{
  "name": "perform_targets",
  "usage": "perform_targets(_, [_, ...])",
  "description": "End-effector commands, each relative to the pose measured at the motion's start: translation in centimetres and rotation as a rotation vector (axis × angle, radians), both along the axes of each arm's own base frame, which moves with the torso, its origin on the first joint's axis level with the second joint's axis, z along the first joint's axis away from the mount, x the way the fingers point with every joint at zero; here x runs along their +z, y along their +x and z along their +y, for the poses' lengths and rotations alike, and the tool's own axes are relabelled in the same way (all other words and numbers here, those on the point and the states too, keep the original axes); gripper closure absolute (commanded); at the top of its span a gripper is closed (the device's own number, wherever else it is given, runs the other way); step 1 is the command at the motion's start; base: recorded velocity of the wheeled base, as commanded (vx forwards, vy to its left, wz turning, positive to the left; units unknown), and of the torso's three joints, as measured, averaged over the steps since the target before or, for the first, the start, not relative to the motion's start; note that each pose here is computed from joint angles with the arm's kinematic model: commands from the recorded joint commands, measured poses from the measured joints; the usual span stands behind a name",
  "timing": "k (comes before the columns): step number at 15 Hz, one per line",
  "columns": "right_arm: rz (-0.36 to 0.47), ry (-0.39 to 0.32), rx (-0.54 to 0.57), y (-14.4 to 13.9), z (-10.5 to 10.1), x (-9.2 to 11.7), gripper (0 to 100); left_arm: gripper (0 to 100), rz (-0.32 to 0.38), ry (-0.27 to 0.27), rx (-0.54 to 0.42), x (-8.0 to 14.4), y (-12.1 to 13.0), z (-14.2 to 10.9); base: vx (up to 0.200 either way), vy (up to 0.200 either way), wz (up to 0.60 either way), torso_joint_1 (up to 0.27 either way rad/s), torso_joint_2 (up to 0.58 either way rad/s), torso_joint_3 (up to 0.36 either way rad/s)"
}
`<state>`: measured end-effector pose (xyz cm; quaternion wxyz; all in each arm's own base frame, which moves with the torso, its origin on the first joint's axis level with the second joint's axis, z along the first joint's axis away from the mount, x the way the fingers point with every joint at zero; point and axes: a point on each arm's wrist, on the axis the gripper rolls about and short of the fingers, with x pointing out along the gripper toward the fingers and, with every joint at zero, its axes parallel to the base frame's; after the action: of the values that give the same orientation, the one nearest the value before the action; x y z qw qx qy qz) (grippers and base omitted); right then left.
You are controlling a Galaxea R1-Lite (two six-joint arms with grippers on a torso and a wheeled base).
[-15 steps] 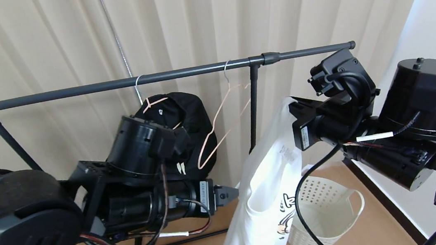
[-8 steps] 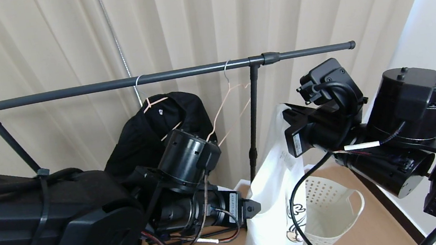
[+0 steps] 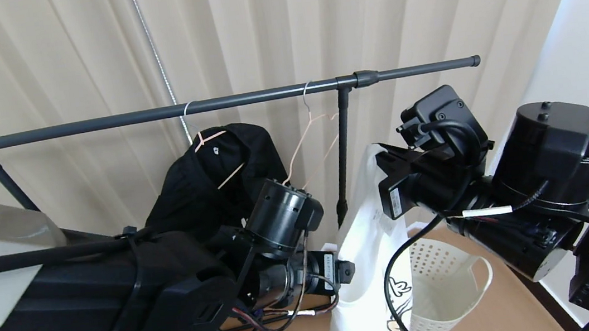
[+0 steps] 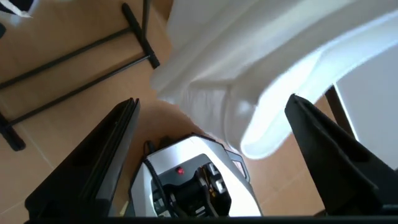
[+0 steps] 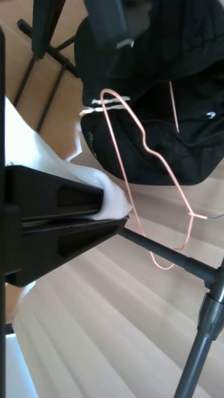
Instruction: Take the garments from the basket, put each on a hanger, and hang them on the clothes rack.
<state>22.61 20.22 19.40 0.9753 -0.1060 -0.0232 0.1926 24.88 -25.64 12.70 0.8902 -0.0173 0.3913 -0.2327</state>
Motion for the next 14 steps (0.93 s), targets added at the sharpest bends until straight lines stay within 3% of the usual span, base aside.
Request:
perform_targets(1, [-0.015, 0.008, 0.021, -0.6, 0.3, 0.0, 100, 0, 0.004, 0.014, 0.028, -1.3, 0.6, -0.5, 0.000, 0.000, 0.00, 0.000, 0.00, 0.000])
perform_targets(6, [-0.043, 0.035, 0.036, -1.4, -0.1, 0.7, 100, 0, -0.019, 0.087, 0.116, -2.8, 1.1, -0.5, 0.000, 0.000, 0.00, 0.000, 0.00, 0.000])
perform_targets(10, [-0.069, 0.050, 0.028, -1.7, -0.7, 1.7, 100, 0, -0.013, 0.096, 0.138, -3.1, 1.1, -0.3, 0.000, 0.000, 0.00, 0.000, 0.00, 0.000])
perform_targets(11, [-0.069, 0.047, 0.009, -1.3, -1.1, 1.7, 100, 100, -0.026, 0.110, 0.156, -3.1, 1.1, -0.2, 0.000, 0.000, 0.00, 0.000, 0.00, 0.000])
perform_targets(14, [-0.074, 0.032, -0.023, -0.6, -1.7, 1.6, 100, 100, -0.056, 0.107, 0.174, -2.0, 0.6, 0.2, 0.000, 0.000, 0.00, 0.000, 0.00, 0.000])
